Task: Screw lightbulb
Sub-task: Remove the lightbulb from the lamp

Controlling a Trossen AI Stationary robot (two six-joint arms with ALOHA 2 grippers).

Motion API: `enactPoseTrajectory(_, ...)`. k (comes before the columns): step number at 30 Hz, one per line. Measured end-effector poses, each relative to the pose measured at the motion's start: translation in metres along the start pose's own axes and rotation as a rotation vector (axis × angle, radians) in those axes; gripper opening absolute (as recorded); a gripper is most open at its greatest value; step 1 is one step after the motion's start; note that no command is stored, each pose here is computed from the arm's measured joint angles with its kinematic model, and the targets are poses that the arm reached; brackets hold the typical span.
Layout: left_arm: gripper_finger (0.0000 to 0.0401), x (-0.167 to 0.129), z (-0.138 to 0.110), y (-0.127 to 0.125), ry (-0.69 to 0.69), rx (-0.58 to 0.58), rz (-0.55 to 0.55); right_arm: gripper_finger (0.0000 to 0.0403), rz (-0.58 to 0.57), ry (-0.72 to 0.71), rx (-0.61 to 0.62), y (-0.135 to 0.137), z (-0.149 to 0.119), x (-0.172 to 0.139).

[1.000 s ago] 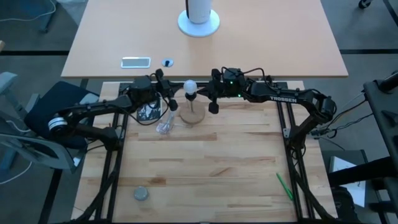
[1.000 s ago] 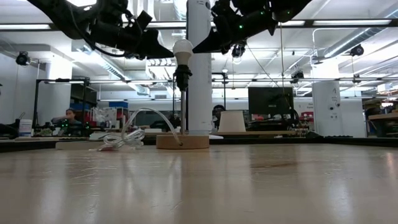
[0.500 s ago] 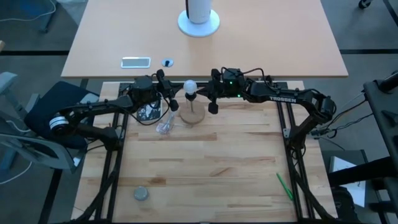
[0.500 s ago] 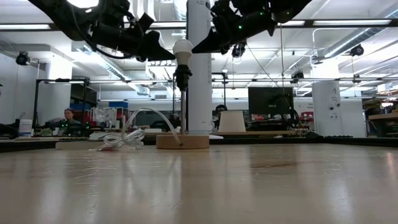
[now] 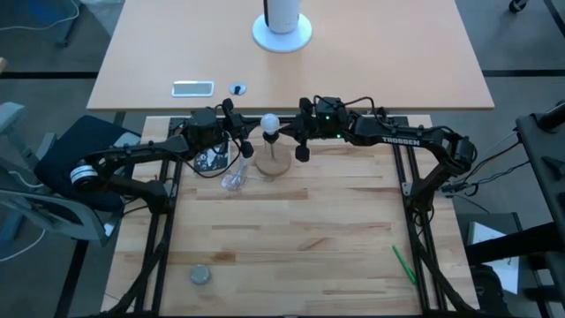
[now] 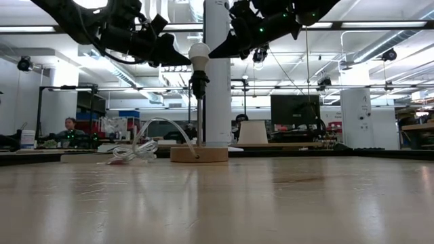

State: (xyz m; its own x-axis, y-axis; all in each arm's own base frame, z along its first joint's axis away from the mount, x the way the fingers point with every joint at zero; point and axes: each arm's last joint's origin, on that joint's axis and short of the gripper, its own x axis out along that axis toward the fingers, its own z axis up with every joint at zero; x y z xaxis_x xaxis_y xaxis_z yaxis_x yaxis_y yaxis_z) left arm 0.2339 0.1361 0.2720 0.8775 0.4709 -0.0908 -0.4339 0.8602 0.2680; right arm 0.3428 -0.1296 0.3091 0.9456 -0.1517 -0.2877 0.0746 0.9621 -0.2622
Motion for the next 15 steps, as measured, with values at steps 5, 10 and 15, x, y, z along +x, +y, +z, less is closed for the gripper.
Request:
enactPoseTrajectory(5, 0.0000, 0.0000, 0.0000, 0.0000, 0.000, 0.000, 0.000, 0.0000, 0.000, 0.000, 0.000, 0.0001, -0.0001, 0.0000)
enactPoseTrajectory(10, 0.0000, 0.0000, 0.0000, 0.0000, 0.000, 0.000, 0.000, 0.0000, 0.000, 0.000, 0.000, 0.0000, -0.0001, 0.0000)
enactPoseTrajectory(15, 0.0000, 0.0020, -0.0018, -0.0004, 0.004, -0.001, -0.001, 0.0000, 0.000, 0.001, 0.000, 0.0000, -0.0002, 0.0001)
